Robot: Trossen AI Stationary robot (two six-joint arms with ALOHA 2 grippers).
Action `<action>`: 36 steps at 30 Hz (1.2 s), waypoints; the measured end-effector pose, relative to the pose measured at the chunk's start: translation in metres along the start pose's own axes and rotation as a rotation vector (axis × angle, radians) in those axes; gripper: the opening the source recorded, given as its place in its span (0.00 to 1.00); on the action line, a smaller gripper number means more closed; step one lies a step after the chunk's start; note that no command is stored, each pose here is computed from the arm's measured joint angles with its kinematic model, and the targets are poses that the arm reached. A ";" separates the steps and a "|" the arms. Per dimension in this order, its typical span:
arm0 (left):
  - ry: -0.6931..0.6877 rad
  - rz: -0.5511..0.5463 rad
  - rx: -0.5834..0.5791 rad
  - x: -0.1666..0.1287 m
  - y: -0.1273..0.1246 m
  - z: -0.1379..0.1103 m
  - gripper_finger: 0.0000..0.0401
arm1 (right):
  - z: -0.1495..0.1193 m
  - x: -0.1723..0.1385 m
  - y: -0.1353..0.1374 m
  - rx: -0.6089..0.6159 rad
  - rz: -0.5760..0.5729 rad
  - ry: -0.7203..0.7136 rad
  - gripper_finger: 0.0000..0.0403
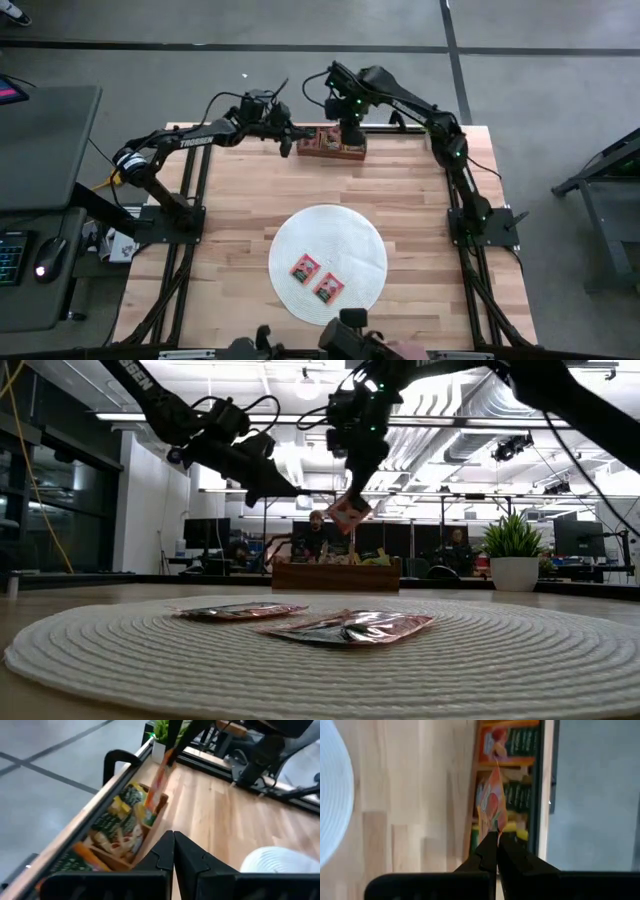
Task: Pick & Place Tea
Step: Put the orange tea bag into the left section of the wooden organizer
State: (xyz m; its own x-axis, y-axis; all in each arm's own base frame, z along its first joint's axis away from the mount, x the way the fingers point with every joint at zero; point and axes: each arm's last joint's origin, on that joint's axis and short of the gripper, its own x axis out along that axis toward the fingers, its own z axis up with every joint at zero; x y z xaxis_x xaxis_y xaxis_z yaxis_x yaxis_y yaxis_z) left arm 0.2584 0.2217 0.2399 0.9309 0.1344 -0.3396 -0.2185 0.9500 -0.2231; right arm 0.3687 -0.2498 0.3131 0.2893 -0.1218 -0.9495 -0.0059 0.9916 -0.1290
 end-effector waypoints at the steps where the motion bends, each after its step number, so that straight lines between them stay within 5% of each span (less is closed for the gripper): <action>1: -0.001 0.008 0.016 -0.002 0.003 0.000 0.02 | 0.002 0.003 0.000 -0.003 0.000 -0.011 0.00; 8: -0.003 0.004 0.083 -0.012 0.019 -0.001 0.20 | 0.005 0.024 0.015 -0.029 0.042 0.017 0.00; 17: -0.018 -0.093 0.164 -0.001 0.008 0.005 0.46 | 0.019 0.024 0.026 -0.058 0.021 -0.048 0.00; 36: 0.043 -0.082 0.248 0.040 -0.024 0.007 0.49 | 0.027 0.023 0.037 -0.062 0.043 -0.075 0.00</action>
State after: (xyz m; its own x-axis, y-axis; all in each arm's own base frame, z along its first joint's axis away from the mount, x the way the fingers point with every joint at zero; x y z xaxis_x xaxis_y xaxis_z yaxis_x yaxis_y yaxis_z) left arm 0.3034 0.2060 0.2375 0.9282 0.0472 -0.3691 -0.0595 0.9980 -0.0222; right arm 0.4010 -0.2144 0.2946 0.3586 -0.0733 -0.9306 -0.0781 0.9911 -0.1082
